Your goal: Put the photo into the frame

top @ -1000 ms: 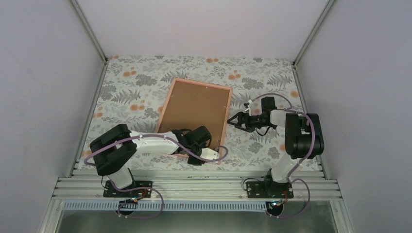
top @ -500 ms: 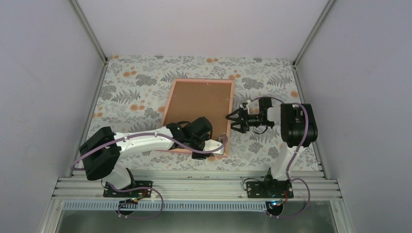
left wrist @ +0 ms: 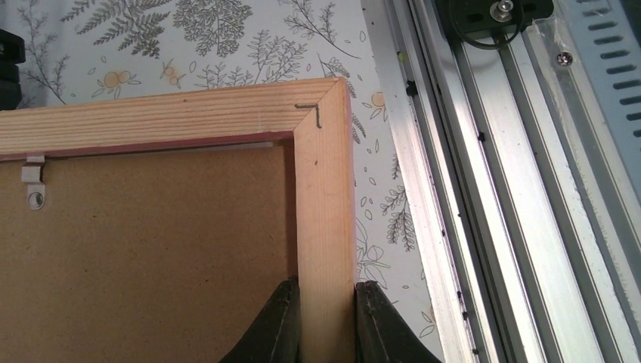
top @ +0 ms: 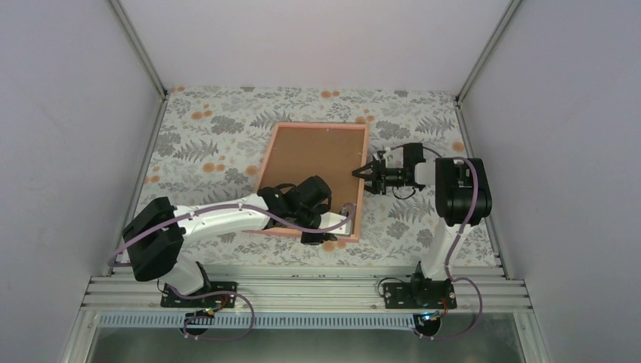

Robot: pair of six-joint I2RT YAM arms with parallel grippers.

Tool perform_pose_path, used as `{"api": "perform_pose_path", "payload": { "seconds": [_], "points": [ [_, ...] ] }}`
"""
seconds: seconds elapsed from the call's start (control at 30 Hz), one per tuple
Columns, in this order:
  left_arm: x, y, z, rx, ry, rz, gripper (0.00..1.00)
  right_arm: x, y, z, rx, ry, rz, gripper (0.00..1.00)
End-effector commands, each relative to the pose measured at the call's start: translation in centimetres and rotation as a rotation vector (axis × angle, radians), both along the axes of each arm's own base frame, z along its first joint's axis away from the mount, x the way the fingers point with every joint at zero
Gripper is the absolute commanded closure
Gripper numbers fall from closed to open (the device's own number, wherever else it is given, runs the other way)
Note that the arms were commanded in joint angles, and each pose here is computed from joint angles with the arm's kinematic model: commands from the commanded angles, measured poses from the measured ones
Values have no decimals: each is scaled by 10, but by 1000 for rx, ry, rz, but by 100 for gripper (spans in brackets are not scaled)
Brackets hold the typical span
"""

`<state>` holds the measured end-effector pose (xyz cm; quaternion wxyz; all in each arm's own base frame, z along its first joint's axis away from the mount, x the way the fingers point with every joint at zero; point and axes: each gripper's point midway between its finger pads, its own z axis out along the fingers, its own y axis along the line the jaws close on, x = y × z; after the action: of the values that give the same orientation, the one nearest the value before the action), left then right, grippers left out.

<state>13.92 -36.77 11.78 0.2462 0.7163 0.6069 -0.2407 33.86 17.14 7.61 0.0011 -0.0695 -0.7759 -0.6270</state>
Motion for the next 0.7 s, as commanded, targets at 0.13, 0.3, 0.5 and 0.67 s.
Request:
{"api": "perform_pose_path", "payload": {
  "seconds": [0.13, 0.3, 0.5, 0.67],
  "points": [
    [25, -32, 47, -144, -98, 9, 98, 14, 0, 24, -27, -41, -36, 72],
    [33, -29, 50, -134, -115, 23, 95, 20, -1, 38, -45, -92, -43, 92],
    [74, -9, 79, -148, -109, 119, 55, 34, -4, 72, -103, -225, -41, 96],
    [120, 11, 133, -215, -152, 224, 21, 46, -8, 116, -133, -364, -44, 96]
  ]
}}
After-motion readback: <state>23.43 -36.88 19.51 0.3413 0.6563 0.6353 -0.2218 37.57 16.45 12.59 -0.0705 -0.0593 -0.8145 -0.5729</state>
